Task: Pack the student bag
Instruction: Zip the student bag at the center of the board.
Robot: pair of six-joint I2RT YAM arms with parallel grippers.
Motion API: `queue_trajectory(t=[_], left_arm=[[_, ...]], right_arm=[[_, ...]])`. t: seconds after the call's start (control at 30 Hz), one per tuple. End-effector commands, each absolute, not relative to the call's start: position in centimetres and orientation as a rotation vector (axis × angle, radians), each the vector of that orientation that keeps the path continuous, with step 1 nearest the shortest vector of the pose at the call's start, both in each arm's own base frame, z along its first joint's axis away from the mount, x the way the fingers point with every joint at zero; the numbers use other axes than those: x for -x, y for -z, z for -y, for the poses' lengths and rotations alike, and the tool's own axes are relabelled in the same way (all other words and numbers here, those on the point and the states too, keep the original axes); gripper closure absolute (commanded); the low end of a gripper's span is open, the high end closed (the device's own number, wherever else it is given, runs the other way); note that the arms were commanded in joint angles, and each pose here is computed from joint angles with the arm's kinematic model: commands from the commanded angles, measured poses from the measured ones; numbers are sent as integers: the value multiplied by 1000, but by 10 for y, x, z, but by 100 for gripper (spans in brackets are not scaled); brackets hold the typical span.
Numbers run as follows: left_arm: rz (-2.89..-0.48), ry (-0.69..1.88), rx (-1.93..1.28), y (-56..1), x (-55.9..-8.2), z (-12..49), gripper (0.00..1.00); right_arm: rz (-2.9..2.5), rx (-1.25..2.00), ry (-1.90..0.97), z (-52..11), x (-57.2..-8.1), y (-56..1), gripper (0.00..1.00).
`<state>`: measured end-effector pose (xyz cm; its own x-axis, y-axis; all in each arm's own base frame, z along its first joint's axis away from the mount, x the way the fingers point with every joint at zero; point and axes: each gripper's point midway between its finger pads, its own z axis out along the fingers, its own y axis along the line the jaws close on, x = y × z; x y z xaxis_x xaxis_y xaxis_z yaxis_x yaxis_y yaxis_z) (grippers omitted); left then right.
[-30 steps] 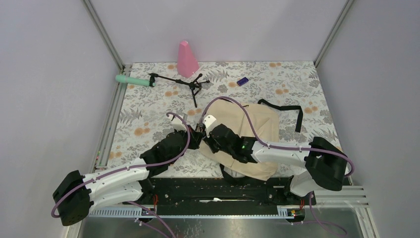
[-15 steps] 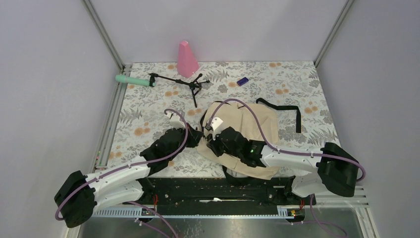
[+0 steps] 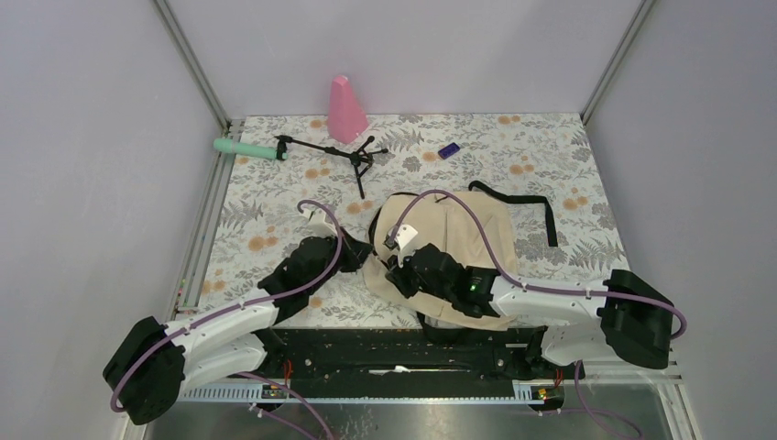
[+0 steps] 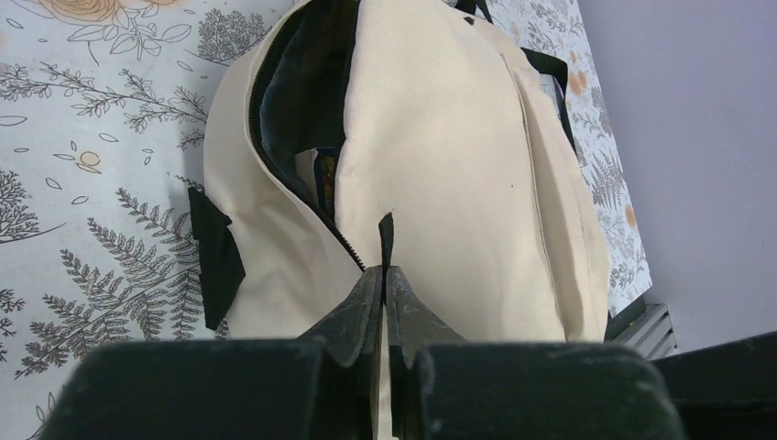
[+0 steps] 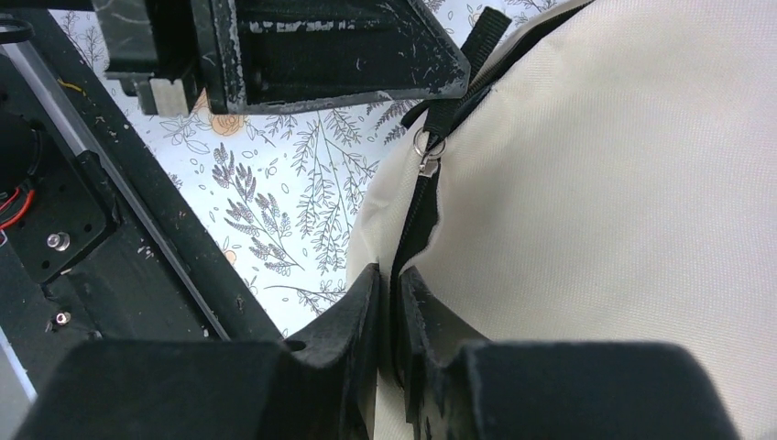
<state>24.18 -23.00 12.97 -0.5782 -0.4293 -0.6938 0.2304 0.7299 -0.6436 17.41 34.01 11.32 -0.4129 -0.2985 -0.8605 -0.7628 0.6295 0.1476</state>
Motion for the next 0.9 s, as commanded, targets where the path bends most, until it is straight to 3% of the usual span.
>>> queue_trajectory(t=[0.0,0.6,0.77,0.87], left_arm=[[-1872,844,266,-147,-269,208,100],[-1848,981,163,-149,-265,213,99],[-1883,1152,-24,-151,-229,234,70],[-1919,1236,-91,-143,-209,239,58]], right_arm=[[-2001,885,-744,-339,-146,-118,100],[-2083,964,-733,-318,-115,-95,100],[-2096,933,-694,-304,-117,-87,100],[-2119,955,-680,-302,-114,-79,100]])
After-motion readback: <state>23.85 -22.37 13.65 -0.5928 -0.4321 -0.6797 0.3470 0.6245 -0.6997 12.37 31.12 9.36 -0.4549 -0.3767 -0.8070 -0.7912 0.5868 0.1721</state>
